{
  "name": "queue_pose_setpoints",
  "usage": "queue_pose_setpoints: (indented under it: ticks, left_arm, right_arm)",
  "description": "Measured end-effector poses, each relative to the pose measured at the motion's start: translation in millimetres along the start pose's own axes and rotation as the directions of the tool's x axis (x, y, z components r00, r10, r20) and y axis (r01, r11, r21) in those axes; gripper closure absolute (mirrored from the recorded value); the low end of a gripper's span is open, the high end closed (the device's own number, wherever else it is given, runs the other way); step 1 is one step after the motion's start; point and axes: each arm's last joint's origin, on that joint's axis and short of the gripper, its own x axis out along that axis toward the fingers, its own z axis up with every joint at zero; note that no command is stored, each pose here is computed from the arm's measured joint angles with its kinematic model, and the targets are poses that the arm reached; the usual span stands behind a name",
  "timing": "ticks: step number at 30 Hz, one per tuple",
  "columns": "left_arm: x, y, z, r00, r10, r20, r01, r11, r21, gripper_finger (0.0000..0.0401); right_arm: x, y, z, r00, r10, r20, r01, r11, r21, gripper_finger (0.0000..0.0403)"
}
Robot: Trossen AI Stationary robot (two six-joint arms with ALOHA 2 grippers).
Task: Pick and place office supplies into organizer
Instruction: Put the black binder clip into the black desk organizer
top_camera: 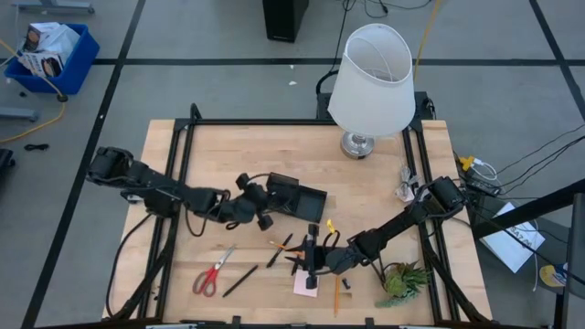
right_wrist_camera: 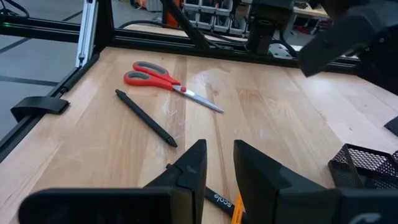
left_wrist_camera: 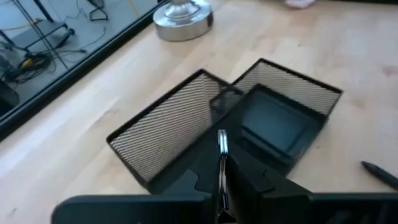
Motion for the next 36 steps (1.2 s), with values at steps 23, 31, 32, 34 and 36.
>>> queue_pose_setpoints:
  ticks: [23, 31, 32, 34, 36]
  left_arm:
    - [2, 0, -14, 0.988, -0.146, -0.048, 0.141, 0.985, -0.102, 0.0350]
    - [-10, -16, -18, 0.978, -0.204, -0.034, 0.198, 0.972, -0.130, 0.0359]
    - [-12, -18, -19, 0.976, -0.215, -0.037, 0.208, 0.969, -0.134, 0.0357]
    - [-16, -22, -21, 0.969, -0.244, -0.041, 0.237, 0.962, -0.136, 0.0351]
    - [-19, -27, -22, 0.961, -0.273, -0.035, 0.266, 0.954, -0.136, 0.0343]
  right_arm:
    - [0, 1, -1, 1.000, 0.005, -0.013, -0.005, 1.000, 0.020, 0.0330]
    - [-23, 1, 6, 0.987, -0.096, -0.127, 0.095, 0.995, -0.017, 0.0307]
    - [-29, 3, 7, 0.984, -0.113, -0.140, 0.110, 0.994, -0.029, 0.0300]
    - [-40, 9, 10, 0.980, -0.132, -0.149, 0.131, 0.991, -0.018, 0.0284]
    - [-52, 17, 14, 0.981, -0.132, -0.141, 0.135, 0.991, 0.011, 0.0267]
